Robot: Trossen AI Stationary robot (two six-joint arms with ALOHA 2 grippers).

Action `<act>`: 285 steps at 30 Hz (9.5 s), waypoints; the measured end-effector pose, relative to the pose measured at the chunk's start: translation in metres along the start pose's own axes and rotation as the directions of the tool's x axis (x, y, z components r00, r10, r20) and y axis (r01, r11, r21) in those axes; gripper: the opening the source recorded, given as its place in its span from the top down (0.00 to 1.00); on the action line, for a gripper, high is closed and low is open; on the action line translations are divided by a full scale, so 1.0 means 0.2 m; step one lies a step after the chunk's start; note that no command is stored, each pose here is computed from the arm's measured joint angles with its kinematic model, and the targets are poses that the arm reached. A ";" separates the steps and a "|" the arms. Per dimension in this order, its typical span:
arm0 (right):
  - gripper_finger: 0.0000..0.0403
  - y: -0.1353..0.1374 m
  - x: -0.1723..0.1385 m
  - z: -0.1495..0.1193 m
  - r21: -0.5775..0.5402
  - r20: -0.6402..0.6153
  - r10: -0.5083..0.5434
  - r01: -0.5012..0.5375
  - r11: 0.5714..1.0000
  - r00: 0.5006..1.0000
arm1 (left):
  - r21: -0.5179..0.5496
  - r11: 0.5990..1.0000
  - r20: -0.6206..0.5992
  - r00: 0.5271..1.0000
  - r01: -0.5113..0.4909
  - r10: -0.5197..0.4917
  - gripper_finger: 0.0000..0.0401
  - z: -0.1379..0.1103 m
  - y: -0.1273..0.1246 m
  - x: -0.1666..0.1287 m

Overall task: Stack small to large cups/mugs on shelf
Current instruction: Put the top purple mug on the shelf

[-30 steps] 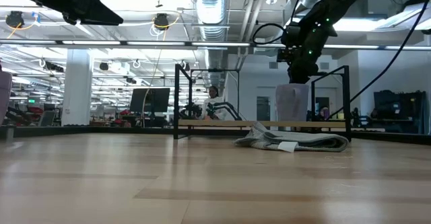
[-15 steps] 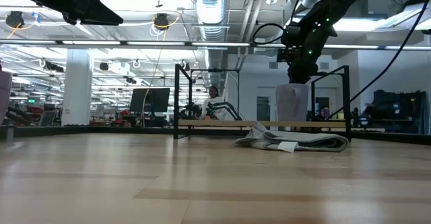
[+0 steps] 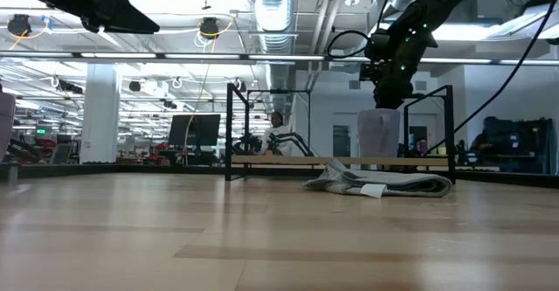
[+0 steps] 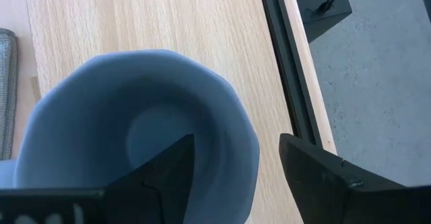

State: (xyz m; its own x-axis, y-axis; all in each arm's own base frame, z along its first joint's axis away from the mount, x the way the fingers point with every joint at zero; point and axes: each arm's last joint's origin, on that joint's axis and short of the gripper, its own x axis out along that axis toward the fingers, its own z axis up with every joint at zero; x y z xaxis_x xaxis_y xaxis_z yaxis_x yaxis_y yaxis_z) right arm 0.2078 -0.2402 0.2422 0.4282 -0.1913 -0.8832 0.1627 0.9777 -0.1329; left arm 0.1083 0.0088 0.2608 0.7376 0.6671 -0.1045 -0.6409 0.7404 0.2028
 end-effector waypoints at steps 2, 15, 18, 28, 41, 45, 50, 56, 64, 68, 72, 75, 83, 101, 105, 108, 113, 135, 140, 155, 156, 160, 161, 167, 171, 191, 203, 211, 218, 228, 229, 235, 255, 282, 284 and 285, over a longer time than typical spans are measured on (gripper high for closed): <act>0.40 0.00 0.00 0.00 0.001 0.000 0.000 0.000 1.000 1.000 | 0.000 1.000 0.000 1.000 0.000 0.000 0.65 0.00 0.00 0.00; 0.40 0.02 -0.03 0.05 -0.006 -0.002 0.013 -0.013 1.000 1.000 | 0.002 1.000 -0.001 1.000 0.000 0.000 0.65 0.00 0.00 0.00; 0.40 0.03 -0.06 0.08 -0.019 0.003 0.015 -0.015 1.000 1.000 | 0.004 1.000 -0.003 1.000 0.000 0.000 0.65 0.00 0.00 0.00; 0.40 0.04 -0.18 0.18 -0.018 -0.019 -0.017 0.016 1.000 1.000 | 0.009 1.000 -0.007 1.000 0.006 -0.006 0.65 0.00 0.00 0.00; 0.40 0.09 -0.44 0.34 0.096 0.024 -0.013 0.010 0.995 1.000 | 0.012 1.000 -0.010 1.000 0.006 -0.006 0.65 -0.01 0.00 0.00; 0.40 0.14 -0.51 0.39 0.100 0.065 -0.012 0.006 0.995 0.998 | 0.012 1.000 -0.010 1.000 0.018 -0.018 0.65 -0.01 0.00 0.00; 0.40 0.28 -0.61 0.47 0.053 0.143 0.006 -0.013 0.999 0.990 | 0.011 0.997 -0.005 0.997 0.081 -0.081 0.65 -0.01 -0.01 0.00; 0.40 0.50 -0.81 0.48 -0.008 0.260 0.051 -0.051 0.999 0.964 | 0.018 0.995 -0.012 0.995 0.094 -0.094 0.65 -0.01 -0.01 0.00; 0.40 0.82 -1.02 0.38 -0.150 0.359 0.191 -0.146 0.978 0.914 | 0.022 0.992 -0.043 0.991 0.125 -0.124 0.65 -0.03 -0.02 0.00; 0.40 0.94 -1.02 0.31 -0.191 0.382 0.266 -0.207 0.960 0.885 | 0.000 0.983 -0.041 0.982 0.185 -0.184 0.65 -0.03 -0.03 0.00; 0.40 1.01 -0.98 0.21 -0.189 0.397 0.294 -0.236 0.953 0.869 | 0.001 0.976 -0.040 0.975 0.219 -0.219 0.65 -0.03 -0.03 0.00; 0.40 1.03 -0.94 0.12 -0.147 0.473 0.258 -0.213 0.966 0.842 | 0.009 0.976 -0.044 0.975 0.217 -0.216 0.65 -0.03 -0.03 0.00; 0.40 1.05 -0.74 -0.13 -0.122 0.642 0.245 -0.219 0.968 0.726 | 0.032 0.976 -0.044 0.975 0.217 -0.216 0.65 -0.03 -0.03 0.00; 0.40 1.10 -0.36 -0.45 -0.096 0.784 0.223 -0.241 0.966 0.579 | 0.031 0.976 -0.044 0.975 0.217 -0.216 0.65 -0.03 -0.03 0.00; 0.40 1.10 -0.34 -0.53 -0.096 0.803 0.217 -0.239 0.966 0.555 | 0.034 0.975 -0.045 0.975 0.217 -0.216 0.65 -0.03 -0.03 0.00; 0.40 1.10 -0.32 -0.58 -0.096 0.821 0.214 -0.241 0.966 0.530 | 0.041 0.975 -0.055 0.975 0.218 -0.216 0.65 -0.04 -0.03 0.00; 0.40 1.11 -0.27 -0.66 -0.080 0.845 0.208 -0.268 0.960 0.493 | 0.042 0.975 -0.057 0.975 0.218 -0.216 0.65 -0.04 -0.03 0.00; 0.40 1.12 -0.15 -0.76 -0.052 0.878 0.166 -0.255 0.966 0.450 | -0.076 0.959 -0.130 0.951 0.274 -0.282 0.65 0.00 -0.01 -0.04; 0.40 1.12 -0.15 -0.76 -0.054 0.878 0.167 -0.254 0.966 0.450 | -0.188 0.930 -0.226 0.908 0.315 -0.353 0.65 0.08 0.03 -0.08; 0.40 1.11 -0.14 -0.76 -0.001 0.880 0.112 -0.233 0.972 0.461 | -0.338 0.899 -0.673 0.596 0.279 -0.438 0.65 0.24 0.03 -0.11; 0.40 1.11 -0.14 -0.76 -0.001 0.880 0.112 -0.235 0.972 0.461 | -0.330 0.907 -0.709 0.566 0.260 -0.420 0.65 0.23 0.03 -0.11; 0.40 1.11 -0.14 -0.76 0.002 0.881 0.109 -0.234 0.972 0.461 | -0.292 0.935 -0.813 0.461 0.203 -0.355 0.65 0.20 0.00 -0.10; 0.40 1.11 -0.14 -0.76 0.003 0.880 0.108 -0.234 0.972 0.462 | -0.286 0.936 -0.830 0.436 0.204 -0.348 0.65 0.19 0.00 -0.10; 0.40 1.11 -0.14 -0.76 0.005 0.881 0.106 -0.233 0.973 0.462 | -0.333 0.902 -0.871 0.277 0.276 -0.406 0.65 0.17 -0.05 -0.09; 0.40 1.11 -0.14 -0.76 0.004 0.881 0.107 -0.233 0.973 0.462 | -0.337 0.887 -0.892 0.194 0.315 -0.408 0.65 0.16 -0.07 -0.09; 0.40 1.11 -0.14 -0.76 0.040 0.882 0.091 -0.265 0.963 0.462 | -0.425 0.788 -0.868 0.046 0.446 -0.494 0.65 0.17 -0.25 -0.18; 0.40 1.11 -0.14 -0.76 0.039 0.882 0.091 -0.265 0.964 0.463 | -0.368 0.849 -0.887 0.130 0.380 -0.443 0.65 0.15 -0.37 -0.27; 0.40 1.11 -0.14 -0.76 0.039 0.882 0.091 -0.265 0.964 0.463 | -0.320 0.916 -0.924 0.132 0.242 -0.358 0.65 0.11 -0.46 -0.27; 0.40 1.11 -0.14 -0.76 0.039 0.881 0.091 -0.264 0.964 0.463 | -0.249 0.937 -0.956 0.095 0.246 -0.279 0.65 0.06 -0.55 -0.28; 0.40 1.11 -0.14 -0.76 0.043 0.881 0.092 -0.271 0.962 0.464 | -0.111 0.970 -0.991 0.046 0.217 -0.124 0.65 -0.01 -0.60 -0.31; 0.40 1.11 -0.14 -0.76 0.043 0.881 0.092 -0.271 0.962 0.464 | -0.104 0.971 -0.992 0.046 0.217 -0.116 0.65 -0.02 -0.60 -0.31; 0.40 1.11 -0.14 -0.76 0.043 0.881 0.093 -0.273 0.961 0.464 | -0.085 0.973 -0.992 0.074 0.216 -0.103 0.65 -0.02 -0.61 -0.30; 0.40 1.11 -0.14 -0.76 0.040 0.881 0.096 -0.274 0.961 0.464 | -0.044 0.981 -0.995 0.083 0.190 -0.061 0.65 -0.11 -0.59 -0.30; 0.40 1.11 -0.14 -0.76 0.040 0.881 0.096 -0.274 0.961 0.464 | -0.063 0.980 -0.990 0.114 0.190 -0.086 0.65 -0.11 -0.61 -0.29; 0.40 1.11 -0.14 -0.76 0.040 0.881 0.096 -0.274 0.961 0.464 | -0.064 0.980 -0.990 0.113 0.189 -0.086 0.65 -0.11 -0.61 -0.29; 0.40 1.11 -0.14 -0.76 0.040 0.881 0.096 -0.274 0.961 0.464 | -0.064 0.980 -0.990 0.112 0.189 -0.086 0.65 -0.11 -0.61 -0.29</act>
State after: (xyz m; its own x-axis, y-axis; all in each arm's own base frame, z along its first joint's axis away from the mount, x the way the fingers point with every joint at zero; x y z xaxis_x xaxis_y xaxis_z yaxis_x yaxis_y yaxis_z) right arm 0.0960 -0.0053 0.1687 0.9971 -0.0716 -0.0259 0.0744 0.9884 0.1323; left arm 0.1385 -0.1179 0.2204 -0.0723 0.0929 -0.9930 -0.5022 0.8568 0.1168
